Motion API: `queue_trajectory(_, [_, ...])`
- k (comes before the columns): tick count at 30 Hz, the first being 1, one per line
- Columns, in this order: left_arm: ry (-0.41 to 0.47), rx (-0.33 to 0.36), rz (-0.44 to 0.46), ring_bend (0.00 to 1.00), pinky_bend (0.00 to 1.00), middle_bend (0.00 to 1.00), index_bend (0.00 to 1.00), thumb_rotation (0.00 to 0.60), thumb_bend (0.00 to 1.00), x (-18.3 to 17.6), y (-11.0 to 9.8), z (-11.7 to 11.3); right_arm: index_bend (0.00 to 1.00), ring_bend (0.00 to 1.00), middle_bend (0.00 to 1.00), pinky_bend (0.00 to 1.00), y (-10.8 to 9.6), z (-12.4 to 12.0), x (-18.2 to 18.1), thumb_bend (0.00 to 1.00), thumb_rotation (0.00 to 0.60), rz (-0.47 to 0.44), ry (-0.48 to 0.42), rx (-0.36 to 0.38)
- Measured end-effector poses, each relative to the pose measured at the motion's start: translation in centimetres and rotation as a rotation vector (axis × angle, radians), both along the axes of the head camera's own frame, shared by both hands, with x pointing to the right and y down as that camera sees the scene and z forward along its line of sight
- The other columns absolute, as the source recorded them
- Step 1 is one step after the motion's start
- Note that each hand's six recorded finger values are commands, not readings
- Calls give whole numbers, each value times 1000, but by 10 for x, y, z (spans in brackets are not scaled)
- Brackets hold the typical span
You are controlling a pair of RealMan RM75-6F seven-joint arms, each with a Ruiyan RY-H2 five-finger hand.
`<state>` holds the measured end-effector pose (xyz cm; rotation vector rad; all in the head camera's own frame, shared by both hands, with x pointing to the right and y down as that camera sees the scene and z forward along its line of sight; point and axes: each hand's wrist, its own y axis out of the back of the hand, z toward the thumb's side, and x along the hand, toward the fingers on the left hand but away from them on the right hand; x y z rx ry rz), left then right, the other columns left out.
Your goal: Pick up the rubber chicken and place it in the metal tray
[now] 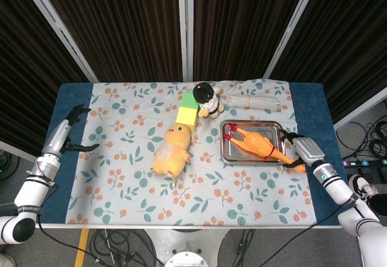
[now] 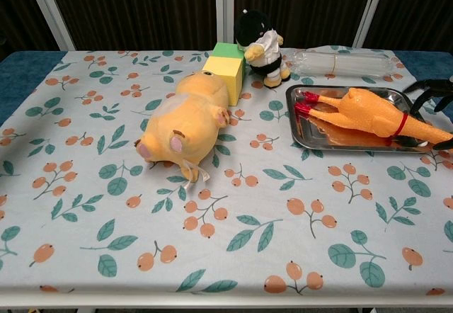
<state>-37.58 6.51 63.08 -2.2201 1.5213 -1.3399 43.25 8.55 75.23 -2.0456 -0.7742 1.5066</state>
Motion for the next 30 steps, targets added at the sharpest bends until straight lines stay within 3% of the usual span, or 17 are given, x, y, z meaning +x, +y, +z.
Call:
queue_trajectory(5, [-20,30,10,43,165,98,194,600,96,-4,-1,-5,0,0,25,64,-3,-14,2,0,600,9,-19,29])
queue_trajectory(10, [-113,104,43,43,165,98,194,600,98,-19,-3,-20,0,6,79,67,-11,-51,7,0,600,-1,-57,127])
queue_trajectory(13, [-196,149,69,44,165,98,195,600,105,-33,-2,-29,0,69,185,148,-14,-82,15,4,600,-16,-44,194])
queue_trajectory(16, [-275,204,92,44,165,99,195,600,112,-45,3,-37,0,126,246,250,-9,-112,19,74,600,-13,-28,255])
queue_trajectory(20, [-399,243,129,44,165,99,195,600,118,-60,16,-43,0,124,230,252,11,-154,21,111,600,17,-1,335])
queue_trajectory(25, [-592,266,156,44,164,99,197,600,119,-82,49,-51,0,87,196,226,44,-200,31,117,600,63,101,450])
queue_trajectory(30, [-666,267,120,44,164,98,197,600,119,-93,90,-61,0,77,182,223,82,-232,47,117,600,146,149,511])
